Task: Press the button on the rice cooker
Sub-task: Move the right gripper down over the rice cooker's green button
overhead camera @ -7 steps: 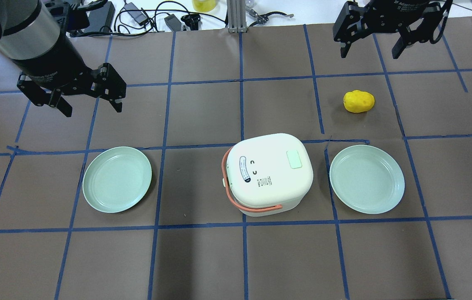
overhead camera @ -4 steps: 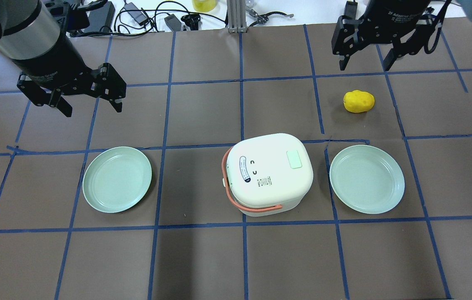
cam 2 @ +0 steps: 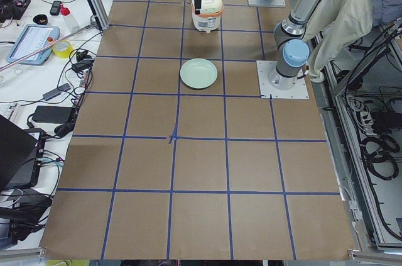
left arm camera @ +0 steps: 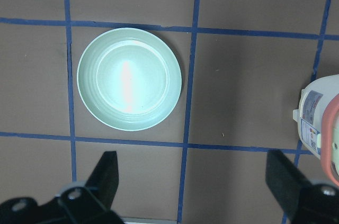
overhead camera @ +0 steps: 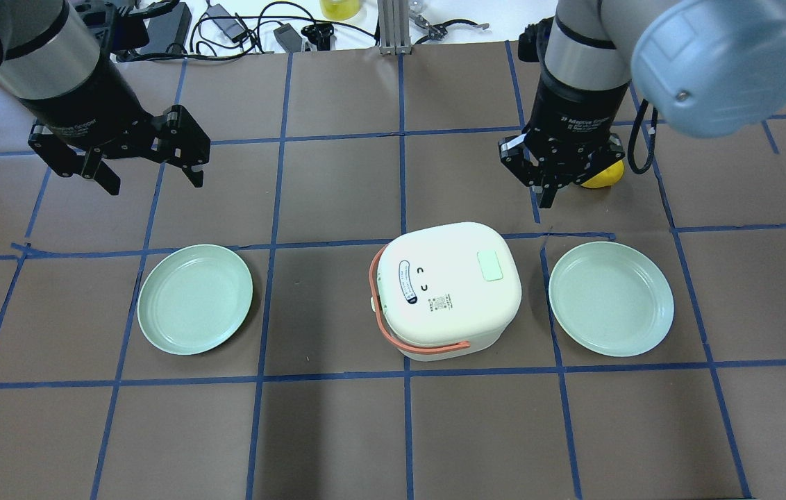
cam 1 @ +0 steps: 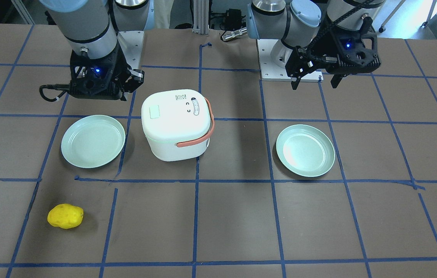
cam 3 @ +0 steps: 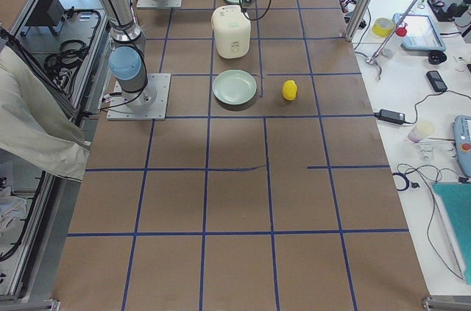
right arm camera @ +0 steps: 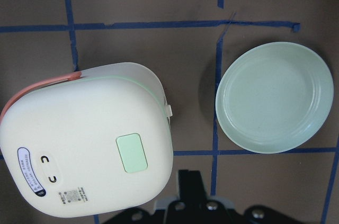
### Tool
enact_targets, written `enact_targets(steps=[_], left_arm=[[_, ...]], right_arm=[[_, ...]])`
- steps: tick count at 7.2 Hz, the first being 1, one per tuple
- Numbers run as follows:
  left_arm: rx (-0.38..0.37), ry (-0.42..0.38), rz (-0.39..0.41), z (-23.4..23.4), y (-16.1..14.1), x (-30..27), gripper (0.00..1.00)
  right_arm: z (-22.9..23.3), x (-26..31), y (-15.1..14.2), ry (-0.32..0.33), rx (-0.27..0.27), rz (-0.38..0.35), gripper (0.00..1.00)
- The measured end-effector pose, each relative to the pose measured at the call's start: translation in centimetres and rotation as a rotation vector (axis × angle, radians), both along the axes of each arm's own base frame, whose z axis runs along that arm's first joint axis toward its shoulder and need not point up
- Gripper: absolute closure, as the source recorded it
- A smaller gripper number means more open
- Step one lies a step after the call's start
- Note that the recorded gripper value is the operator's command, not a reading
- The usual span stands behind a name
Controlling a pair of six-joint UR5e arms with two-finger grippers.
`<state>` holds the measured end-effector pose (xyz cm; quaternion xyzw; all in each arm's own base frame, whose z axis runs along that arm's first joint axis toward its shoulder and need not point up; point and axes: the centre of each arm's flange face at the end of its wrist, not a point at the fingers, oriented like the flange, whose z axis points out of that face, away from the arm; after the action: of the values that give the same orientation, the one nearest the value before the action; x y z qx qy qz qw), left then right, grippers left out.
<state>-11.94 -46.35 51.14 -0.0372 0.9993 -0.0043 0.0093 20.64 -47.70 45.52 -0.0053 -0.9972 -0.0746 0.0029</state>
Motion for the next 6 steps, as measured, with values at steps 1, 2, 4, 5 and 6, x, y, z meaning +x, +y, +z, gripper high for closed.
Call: enact_targets(steps=[1, 2, 4, 5, 6], left_arm=[[0.0, 0.0, 0.0, 0.0, 0.0, 0.0, 0.0], [0.0, 0.0, 0.0, 0.0, 0.0, 0.0, 0.0], [0.0, 0.0, 0.0, 0.0, 0.0, 0.0, 0.0], [0.0, 0.0, 0.0, 0.0, 0.0, 0.0, 0.0], [0.0, 0.0, 0.0, 0.0, 0.0, 0.0, 0.0]], right_arm=[[-1.2, 1.1, 0.8, 0.003, 0.016, 0.009, 0.99], [-2.8, 2.3, 1.6, 0.007, 0.028, 0.029, 0.99], [-6.5, 3.5, 3.0, 0.018, 0.036, 0.058, 0.99], [-7.6, 3.7, 3.2, 0.016, 0.031, 0.061, 0.98], [-8.2, 3.9, 3.0, 0.011, 0.025, 0.061, 0.98]])
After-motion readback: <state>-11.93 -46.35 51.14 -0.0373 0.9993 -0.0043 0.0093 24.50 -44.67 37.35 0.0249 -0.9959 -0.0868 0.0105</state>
